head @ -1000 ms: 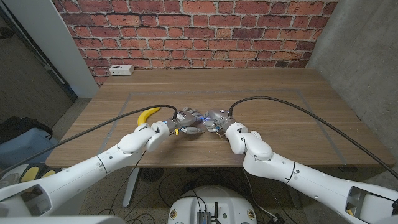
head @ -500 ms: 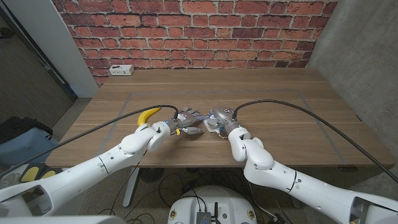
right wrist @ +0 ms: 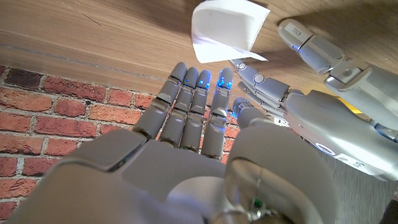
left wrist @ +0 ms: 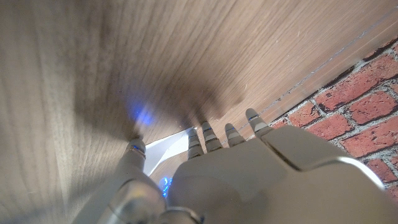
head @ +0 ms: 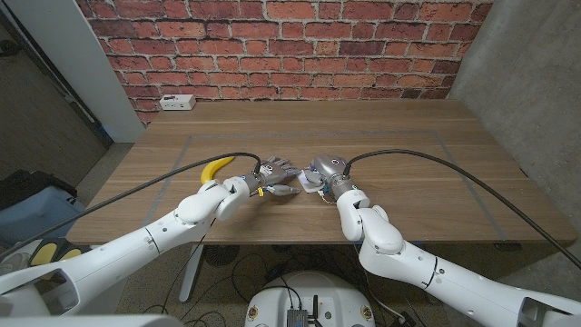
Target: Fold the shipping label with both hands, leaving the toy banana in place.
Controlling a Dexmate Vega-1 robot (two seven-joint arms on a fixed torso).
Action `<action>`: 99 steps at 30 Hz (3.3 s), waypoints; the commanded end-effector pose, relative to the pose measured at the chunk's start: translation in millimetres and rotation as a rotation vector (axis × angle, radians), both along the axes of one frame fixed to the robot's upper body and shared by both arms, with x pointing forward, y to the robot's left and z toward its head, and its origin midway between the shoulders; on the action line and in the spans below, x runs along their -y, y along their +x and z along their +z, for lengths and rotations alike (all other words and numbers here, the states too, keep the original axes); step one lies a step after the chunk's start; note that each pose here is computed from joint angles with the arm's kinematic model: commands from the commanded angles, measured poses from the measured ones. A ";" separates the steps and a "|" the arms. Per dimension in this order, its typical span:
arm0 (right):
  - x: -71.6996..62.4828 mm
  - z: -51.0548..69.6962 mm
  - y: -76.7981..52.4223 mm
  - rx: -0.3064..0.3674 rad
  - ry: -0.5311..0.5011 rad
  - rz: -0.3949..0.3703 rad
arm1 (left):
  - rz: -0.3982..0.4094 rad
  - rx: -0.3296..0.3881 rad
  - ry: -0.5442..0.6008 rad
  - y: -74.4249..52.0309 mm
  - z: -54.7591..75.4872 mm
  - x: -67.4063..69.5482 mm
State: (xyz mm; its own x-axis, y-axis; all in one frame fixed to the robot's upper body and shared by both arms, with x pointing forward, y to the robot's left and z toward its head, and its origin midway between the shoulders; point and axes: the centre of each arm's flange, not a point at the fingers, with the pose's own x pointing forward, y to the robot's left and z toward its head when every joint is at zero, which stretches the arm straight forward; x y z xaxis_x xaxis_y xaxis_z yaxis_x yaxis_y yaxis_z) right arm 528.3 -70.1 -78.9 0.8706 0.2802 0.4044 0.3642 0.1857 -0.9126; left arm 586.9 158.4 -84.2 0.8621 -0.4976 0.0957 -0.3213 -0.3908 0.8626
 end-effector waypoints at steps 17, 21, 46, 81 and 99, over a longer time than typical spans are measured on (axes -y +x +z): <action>9.6 -8.0 21.7 -0.115 -0.012 -0.049 | -0.001 -0.006 -0.002 3.8 2.5 1.7; 10.0 -8.5 24.0 -0.135 -0.016 -0.053 | 0.001 -0.006 -0.001 3.9 2.7 2.0; 23.4 -4.6 14.6 -0.043 0.053 -0.061 | -0.006 -0.002 -0.003 2.5 2.6 2.9; 24.9 -16.1 16.5 -0.028 0.114 -0.009 | -0.004 -0.012 -0.008 3.4 2.1 5.0; 24.1 -21.2 23.7 -0.092 0.103 -0.027 | -0.004 -0.010 -0.007 2.0 1.2 4.2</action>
